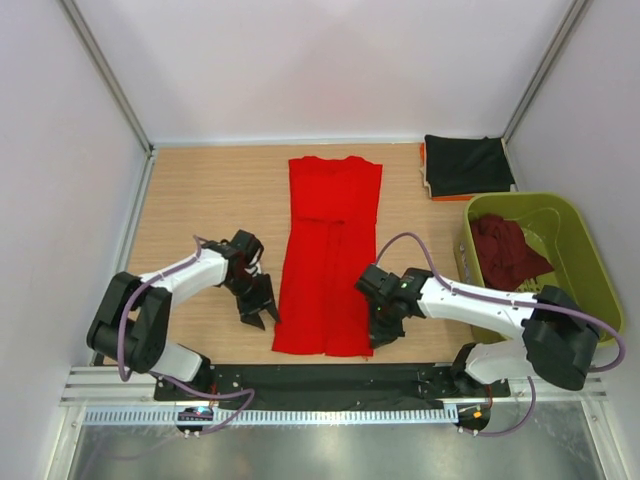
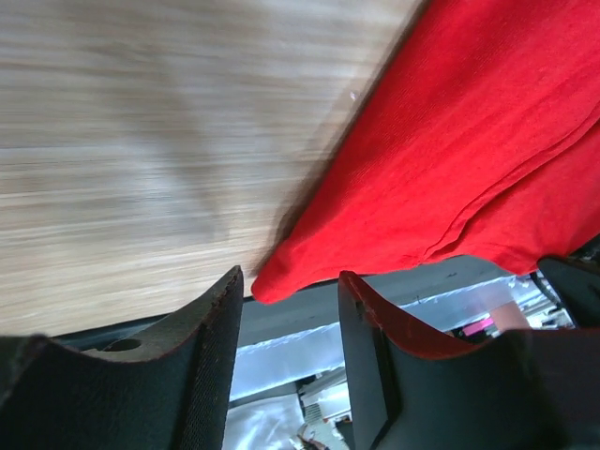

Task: Fold and stack the t-shirts
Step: Fold the tshirt

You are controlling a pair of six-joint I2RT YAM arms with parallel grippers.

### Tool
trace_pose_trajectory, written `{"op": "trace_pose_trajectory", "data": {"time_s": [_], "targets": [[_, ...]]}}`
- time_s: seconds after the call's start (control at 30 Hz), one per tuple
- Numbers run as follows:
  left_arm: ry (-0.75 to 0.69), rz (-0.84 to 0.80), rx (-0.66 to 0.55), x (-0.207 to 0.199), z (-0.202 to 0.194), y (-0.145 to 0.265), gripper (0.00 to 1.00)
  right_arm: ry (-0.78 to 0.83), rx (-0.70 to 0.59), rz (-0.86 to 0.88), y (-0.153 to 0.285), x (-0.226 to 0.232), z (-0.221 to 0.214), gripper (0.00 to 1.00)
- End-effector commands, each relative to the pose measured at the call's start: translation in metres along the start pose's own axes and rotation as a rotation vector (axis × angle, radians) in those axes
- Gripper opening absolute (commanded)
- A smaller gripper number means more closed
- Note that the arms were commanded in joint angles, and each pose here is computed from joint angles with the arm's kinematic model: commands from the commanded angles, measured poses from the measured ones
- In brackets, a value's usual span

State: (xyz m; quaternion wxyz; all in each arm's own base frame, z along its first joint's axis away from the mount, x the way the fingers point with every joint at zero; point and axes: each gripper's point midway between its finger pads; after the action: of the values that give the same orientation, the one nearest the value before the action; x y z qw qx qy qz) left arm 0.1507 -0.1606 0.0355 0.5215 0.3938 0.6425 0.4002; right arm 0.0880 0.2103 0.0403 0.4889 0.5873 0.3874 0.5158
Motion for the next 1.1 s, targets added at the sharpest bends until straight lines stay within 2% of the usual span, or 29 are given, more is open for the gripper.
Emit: {"op": "trace_pose_trajectory", "data": {"time_s": [0.0, 0.23, 0.53, 0.83, 1.0, 1.07], "targets": [[0.024, -0.084, -0.009, -0.021, -0.001, -0.008, 0.47, 0.035, 0.044, 0.026, 0.009, -0.005, -0.012, 0.01], [0.051, -0.084, 0.031, -0.017, -0.018, -0.02, 0.47, 0.011, 0.035, 0.04, 0.015, -0.006, -0.014, 0.01], [0.074, -0.04, 0.063, -0.003, -0.046, -0.03, 0.4, -0.014, 0.033, 0.048, 0.019, -0.008, -0.016, 0.01], [0.097, -0.06, 0.034, -0.001, -0.052, -0.028, 0.34, -0.033, 0.032, 0.068, 0.019, -0.008, -0.017, 0.01], [0.102, -0.086, 0.052, -0.004, -0.057, -0.029, 0.24, -0.042, 0.031, 0.068, 0.018, -0.01, -0.019, 0.01], [0.108, -0.103, 0.045, -0.008, -0.056, -0.027, 0.15, -0.046, 0.028, 0.073, 0.02, -0.01, -0.018, 0.01]]}}
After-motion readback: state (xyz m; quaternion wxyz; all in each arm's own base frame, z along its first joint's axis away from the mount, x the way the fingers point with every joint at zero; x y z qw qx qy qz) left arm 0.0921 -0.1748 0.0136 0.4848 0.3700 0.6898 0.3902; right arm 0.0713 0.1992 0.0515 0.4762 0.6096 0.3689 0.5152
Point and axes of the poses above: each gripper's point midway between its finger pads, its own y axis back along the fingers, its own x axis along the line the jaws close on, z = x × y, and after that the axes turned 9 degrees about -y, right-handed
